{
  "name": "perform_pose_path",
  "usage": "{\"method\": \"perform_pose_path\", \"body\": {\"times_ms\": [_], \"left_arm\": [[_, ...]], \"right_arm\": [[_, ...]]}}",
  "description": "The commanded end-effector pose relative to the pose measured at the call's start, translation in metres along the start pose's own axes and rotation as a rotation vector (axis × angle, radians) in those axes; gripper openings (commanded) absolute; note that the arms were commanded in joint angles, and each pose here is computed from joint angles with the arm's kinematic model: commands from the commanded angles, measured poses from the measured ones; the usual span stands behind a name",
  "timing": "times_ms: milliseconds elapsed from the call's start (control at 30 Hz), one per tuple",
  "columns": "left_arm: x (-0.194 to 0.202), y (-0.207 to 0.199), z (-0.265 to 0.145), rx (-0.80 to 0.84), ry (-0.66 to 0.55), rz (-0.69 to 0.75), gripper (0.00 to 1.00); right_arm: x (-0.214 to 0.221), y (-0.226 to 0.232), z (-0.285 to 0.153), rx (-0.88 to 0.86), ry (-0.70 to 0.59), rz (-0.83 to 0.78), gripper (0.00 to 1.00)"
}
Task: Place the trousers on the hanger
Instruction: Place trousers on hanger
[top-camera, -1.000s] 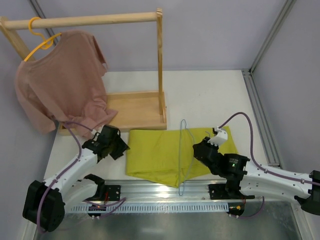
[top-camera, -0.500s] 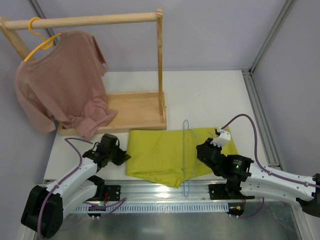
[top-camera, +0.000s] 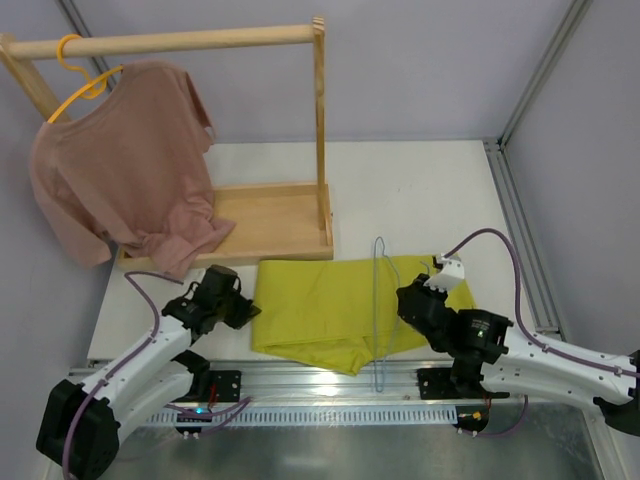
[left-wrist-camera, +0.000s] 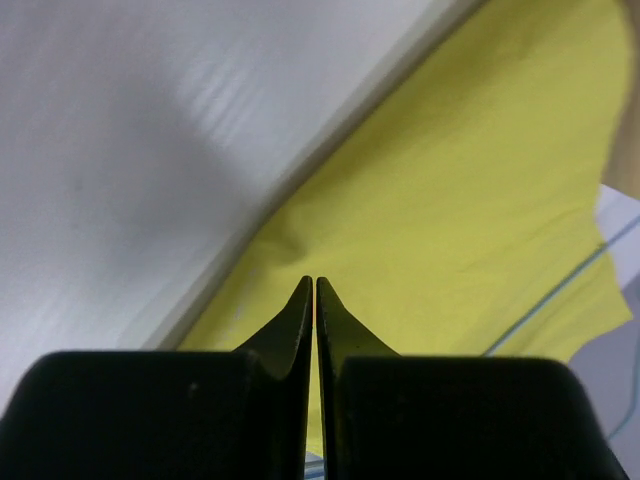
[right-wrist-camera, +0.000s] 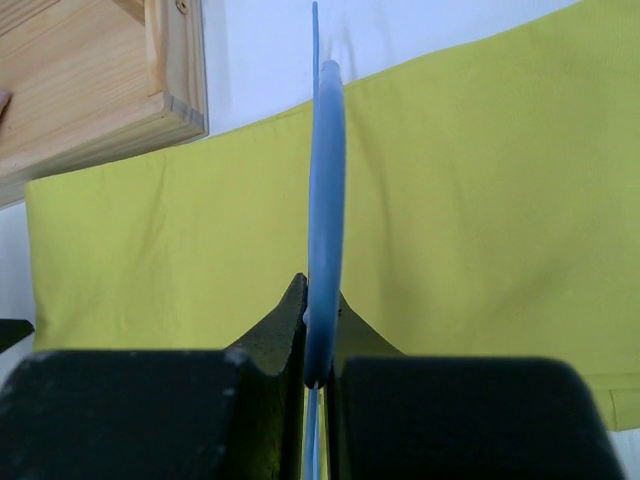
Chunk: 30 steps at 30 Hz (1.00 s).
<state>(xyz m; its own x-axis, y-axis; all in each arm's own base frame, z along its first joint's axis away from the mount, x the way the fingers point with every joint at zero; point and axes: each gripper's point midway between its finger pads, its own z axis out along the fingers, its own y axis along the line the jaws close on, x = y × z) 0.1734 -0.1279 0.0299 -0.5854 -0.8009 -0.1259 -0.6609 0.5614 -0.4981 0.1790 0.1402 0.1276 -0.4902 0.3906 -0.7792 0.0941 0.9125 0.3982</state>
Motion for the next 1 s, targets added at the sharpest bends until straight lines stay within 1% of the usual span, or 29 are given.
{"method": "perform_pose_path", "body": {"times_ms": [0, 67, 133, 167, 200, 267, 333, 467, 533, 567, 633, 700, 800, 900, 967], "left_arm": [[-0.022, -0.071, -0.025, 0.250, -0.097, 0.027, 0.00], [-0.029, -0.096, -0.029, 0.316, -0.121, 0.069, 0.00], [-0.030, -0.114, -0.031, 0.338, -0.115, 0.115, 0.00], [-0.029, -0.114, -0.021, 0.299, -0.103, 0.152, 0.00], [-0.033, -0.125, -0.025, 0.298, -0.114, 0.188, 0.00], [-0.036, -0.128, -0.015, 0.261, -0.113, 0.216, 0.00], [-0.041, -0.138, -0.010, 0.275, -0.122, 0.228, 0.00], [-0.048, -0.128, 0.008, 0.217, -0.134, 0.204, 0.00], [-0.050, -0.116, 0.015, 0.174, -0.132, 0.174, 0.00], [-0.053, -0.108, 0.018, 0.143, -0.152, 0.169, 0.00], [-0.054, -0.094, 0.020, 0.115, -0.168, 0.153, 0.00], [-0.060, -0.087, 0.022, 0.104, -0.206, 0.143, 0.00], [-0.064, -0.075, 0.028, 0.063, -0.234, 0.146, 0.00], [-0.064, -0.069, 0.038, 0.025, -0.229, 0.165, 0.00], [-0.062, -0.059, 0.046, -0.019, -0.214, 0.176, 0.00]], "right_arm": [[-0.022, 0.020, -0.005, -0.027, -0.042, -0.021, 0.04], [-0.023, 0.029, -0.006, -0.043, -0.028, -0.031, 0.04], [-0.029, 0.041, -0.009, -0.073, -0.024, -0.018, 0.04], [-0.031, 0.045, -0.010, -0.085, -0.023, -0.012, 0.04], [-0.035, 0.050, -0.012, -0.099, -0.024, -0.004, 0.04], [-0.038, 0.055, -0.015, -0.112, -0.021, 0.006, 0.04], [-0.042, 0.060, -0.018, -0.128, -0.023, 0.018, 0.04], [-0.042, 0.069, -0.018, -0.169, -0.021, 0.018, 0.04], [-0.040, 0.074, -0.017, -0.185, -0.014, 0.010, 0.04], [-0.038, 0.077, -0.016, -0.189, -0.011, 0.001, 0.04], [-0.031, 0.080, -0.012, -0.199, 0.000, -0.029, 0.04], [-0.012, 0.080, -0.004, -0.212, 0.045, -0.082, 0.04], [0.016, 0.061, 0.008, -0.159, 0.094, -0.107, 0.04], [0.029, 0.053, 0.009, -0.168, 0.112, -0.055, 0.04], [0.029, 0.052, 0.009, -0.175, 0.111, -0.035, 0.04]]}}
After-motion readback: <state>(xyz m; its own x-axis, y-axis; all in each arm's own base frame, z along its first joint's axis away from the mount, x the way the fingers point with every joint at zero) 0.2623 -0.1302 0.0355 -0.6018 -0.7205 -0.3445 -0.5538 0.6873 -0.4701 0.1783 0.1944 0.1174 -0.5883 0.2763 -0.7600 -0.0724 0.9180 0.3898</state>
